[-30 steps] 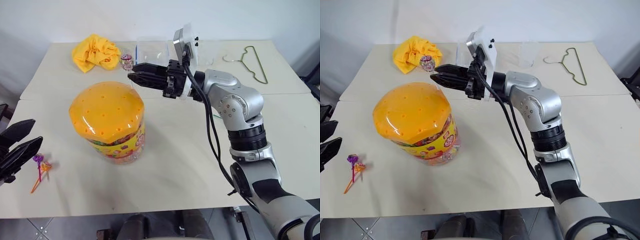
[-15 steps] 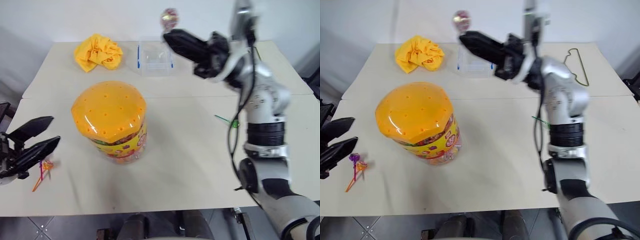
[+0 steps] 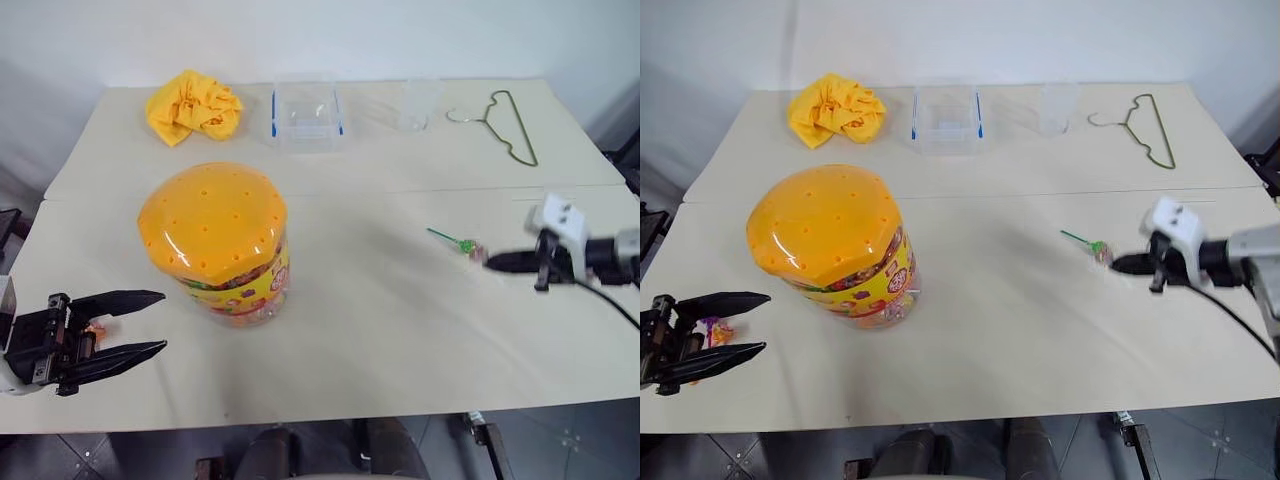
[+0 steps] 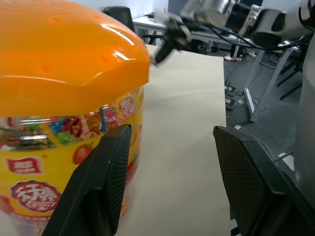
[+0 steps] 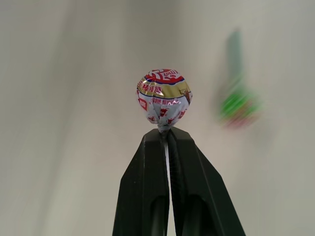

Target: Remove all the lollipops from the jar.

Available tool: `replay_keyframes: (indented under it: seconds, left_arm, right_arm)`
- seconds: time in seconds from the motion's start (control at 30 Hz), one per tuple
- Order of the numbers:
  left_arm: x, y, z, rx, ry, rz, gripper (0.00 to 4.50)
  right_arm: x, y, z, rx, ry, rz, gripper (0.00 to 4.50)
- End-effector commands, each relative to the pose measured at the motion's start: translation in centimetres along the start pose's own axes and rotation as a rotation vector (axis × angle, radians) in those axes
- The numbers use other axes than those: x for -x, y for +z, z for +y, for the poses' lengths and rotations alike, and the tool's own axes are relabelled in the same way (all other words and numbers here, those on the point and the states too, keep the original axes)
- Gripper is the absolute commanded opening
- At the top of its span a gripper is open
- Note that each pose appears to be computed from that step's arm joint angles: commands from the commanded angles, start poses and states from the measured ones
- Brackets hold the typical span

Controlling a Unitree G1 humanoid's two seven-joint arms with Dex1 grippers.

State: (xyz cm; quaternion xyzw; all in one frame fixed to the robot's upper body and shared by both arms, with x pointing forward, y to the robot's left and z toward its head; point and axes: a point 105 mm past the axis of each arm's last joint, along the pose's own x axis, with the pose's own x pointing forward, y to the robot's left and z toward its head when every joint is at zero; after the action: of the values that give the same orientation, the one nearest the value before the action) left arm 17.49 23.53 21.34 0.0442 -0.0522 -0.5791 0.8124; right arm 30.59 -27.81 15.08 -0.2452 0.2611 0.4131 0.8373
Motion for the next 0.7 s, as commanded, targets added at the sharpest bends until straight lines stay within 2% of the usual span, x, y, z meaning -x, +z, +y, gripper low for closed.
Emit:
replay_keyframes:
  seconds: [0.03, 0.07, 0.17, 0.4, 0.47, 0.53, 0.63, 0.7]
  left_arm:
    - [0.3, -0.5, -0.2, -0.002, 0.016, 0.005, 2.82]
    - [0.3, -0.5, -0.2, 0.001, 0.016, 0.006, 2.82]
    - [0.5, -0.9, 0.6, 0.008, 0.064, 0.048, 2.82]
    - [0.8, -0.7, 1.9, 0.009, 0.116, 0.068, 2.82]
    - [1.3, -0.5, 3.0, -0.007, 0.184, 0.061, 2.82]
    - [1.8, -0.3, 3.9, -0.04, 0.247, 0.047, 2.82]
    - [3.4, -0.8, 6.3, -0.102, 0.45, 0.112, 2.82]
    - [5.0, -0.4, 7.7, -0.165, 0.6, 0.089, 2.82]
  right_arm:
    - [1.3, -0.2, -1.6, -0.021, -0.135, -0.073, 0.02]
    - [1.4, -0.3, -1.7, -0.045, -0.148, -0.089, 0.02]
    - [1.9, -1.6, -1.5, -0.04, -0.143, -0.053, 0.73]
    - [2.6, -0.7, -0.2, 0.002, -0.078, -0.162, 3.16]
    - [3.3, 1.4, 0.9, 0.073, -0.043, -0.356, 3.92]
    - [4.0, 2.7, 1.3, 0.142, -0.071, -0.477, 4.49]
    - [4.9, 3.8, 2.6, 0.126, -0.036, -0.571, 4.49]
    - [5.4, 5.0, 5.0, 0.159, 0.04, -0.609, 4.49]
